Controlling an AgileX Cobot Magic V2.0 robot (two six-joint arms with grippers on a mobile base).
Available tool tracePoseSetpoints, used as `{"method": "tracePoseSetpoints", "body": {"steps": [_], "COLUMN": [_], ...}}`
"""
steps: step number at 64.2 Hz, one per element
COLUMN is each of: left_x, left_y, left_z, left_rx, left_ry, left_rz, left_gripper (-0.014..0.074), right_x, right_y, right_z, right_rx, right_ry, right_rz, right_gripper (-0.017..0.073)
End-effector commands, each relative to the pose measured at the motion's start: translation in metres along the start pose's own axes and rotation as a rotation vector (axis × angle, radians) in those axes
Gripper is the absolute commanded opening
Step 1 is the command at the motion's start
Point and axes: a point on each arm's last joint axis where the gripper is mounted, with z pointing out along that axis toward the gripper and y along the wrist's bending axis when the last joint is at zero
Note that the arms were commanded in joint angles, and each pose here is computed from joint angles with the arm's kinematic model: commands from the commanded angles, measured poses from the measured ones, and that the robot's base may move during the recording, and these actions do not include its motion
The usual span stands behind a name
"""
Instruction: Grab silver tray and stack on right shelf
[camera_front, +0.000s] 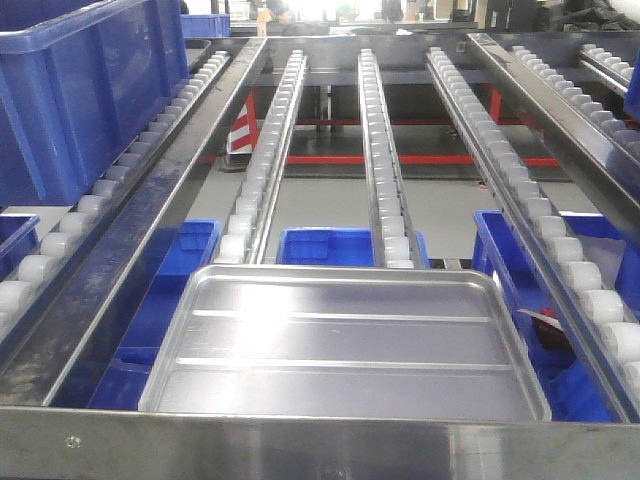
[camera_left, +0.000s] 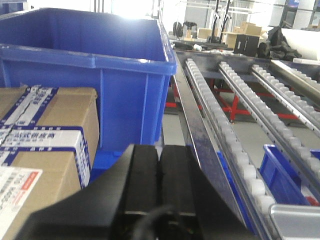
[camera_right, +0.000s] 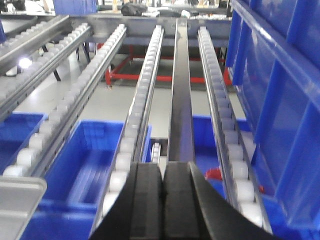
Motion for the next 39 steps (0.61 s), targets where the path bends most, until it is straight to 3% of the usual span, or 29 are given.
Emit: {"method": "tracePoseSetpoints", "body": {"steps": [1, 6, 16, 28, 39], "left_x": [-0.016, -0.039, -0.101, -0.148, -0.153], "left_y": [-0.001, -0.002, -0.005, -0.007, -0.009], "left_z": [-0.002, -0.002, 0.002, 0.036, 0.081], "left_rx": [0.01, 0.013, 0.01, -0.014, -0.009], "left_ry": [-0.152, -0.189, -0.2, 0.088, 0.266], "left_rz": [-0.014, -0.005, 0.018, 0.005, 0.005], "left_gripper": [-0.0093, -0.0093, -0.0093, -0.009, -0.009], "right_x": [-0.025, -0.045, -0.09, -0.125, -0.131], "right_y": [-0.001, -0.001, 0.0, 0.001, 0.002], "right_z": [-0.005, -0.01, -0.017, 0.004, 0.032], "right_rx": [0.008, 0.012, 0.006, 0.004, 0.0], "right_ry": [-0.23, -0.35, -0.394, -0.303, -0.196], "right_rz": [-0.007, -0.006, -0.006, -0.007, -0.006], "right_gripper": [0.0048, 0.0048, 0.0048, 0.0052, 0.0139]}}
